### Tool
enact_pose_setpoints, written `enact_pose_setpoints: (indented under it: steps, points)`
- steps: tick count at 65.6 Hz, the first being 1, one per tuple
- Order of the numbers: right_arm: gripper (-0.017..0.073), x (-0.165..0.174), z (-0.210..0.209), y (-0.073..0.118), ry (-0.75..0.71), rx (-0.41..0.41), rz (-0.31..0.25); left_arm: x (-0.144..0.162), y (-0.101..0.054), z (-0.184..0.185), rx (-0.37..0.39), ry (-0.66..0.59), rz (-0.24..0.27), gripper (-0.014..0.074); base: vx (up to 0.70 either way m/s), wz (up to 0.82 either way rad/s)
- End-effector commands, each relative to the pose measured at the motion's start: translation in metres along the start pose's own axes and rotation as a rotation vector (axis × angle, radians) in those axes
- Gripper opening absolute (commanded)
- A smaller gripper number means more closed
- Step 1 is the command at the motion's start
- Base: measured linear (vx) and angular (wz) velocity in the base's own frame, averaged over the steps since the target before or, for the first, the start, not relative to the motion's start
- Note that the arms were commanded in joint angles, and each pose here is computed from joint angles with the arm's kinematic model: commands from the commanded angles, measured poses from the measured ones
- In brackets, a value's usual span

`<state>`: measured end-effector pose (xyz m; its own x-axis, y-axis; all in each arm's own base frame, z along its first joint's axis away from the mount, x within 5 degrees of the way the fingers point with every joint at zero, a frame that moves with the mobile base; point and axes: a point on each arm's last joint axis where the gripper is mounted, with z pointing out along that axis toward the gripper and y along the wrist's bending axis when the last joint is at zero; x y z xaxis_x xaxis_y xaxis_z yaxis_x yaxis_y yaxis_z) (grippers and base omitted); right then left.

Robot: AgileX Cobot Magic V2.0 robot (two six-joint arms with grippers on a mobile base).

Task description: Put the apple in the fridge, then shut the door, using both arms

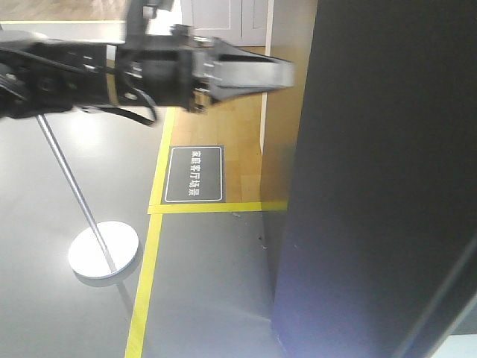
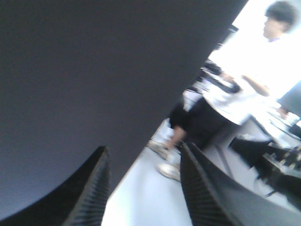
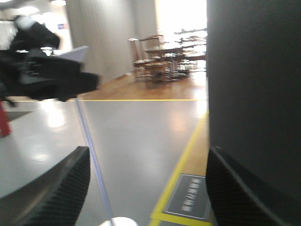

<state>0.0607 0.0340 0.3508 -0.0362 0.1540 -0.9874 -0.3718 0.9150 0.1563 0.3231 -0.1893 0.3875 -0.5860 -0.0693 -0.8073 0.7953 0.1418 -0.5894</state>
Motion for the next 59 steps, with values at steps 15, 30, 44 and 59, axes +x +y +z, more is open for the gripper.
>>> enact_pose_setpoints:
  steps: [15, 30, 44, 59]
  points:
    - [0.0495, -0.065, 0.073, -0.037, -0.024, 0.195, -0.086, -0.045, -0.007, -0.070, -0.118, -0.206, 0.065, 0.0346, 0.00, 0.00]
    - [0.0495, -0.081, 0.134, -0.071, -0.034, 0.311, -0.064, -0.059, 0.004, -0.119, -0.250, -0.301, 0.086, 0.0346, 0.00, 0.00]
    - [0.0495, -0.077, 0.175, -0.101, -0.059, 0.430, -0.053, -0.060, 0.015, -0.150, -0.374, -0.303, 0.107, 0.0346, 0.00, 0.00]
    - [0.0495, -0.073, 0.205, -0.121, -0.074, 0.501, -0.036, -0.060, 0.021, -0.163, -0.450, -0.308, 0.116, 0.0346, 0.00, 0.00]
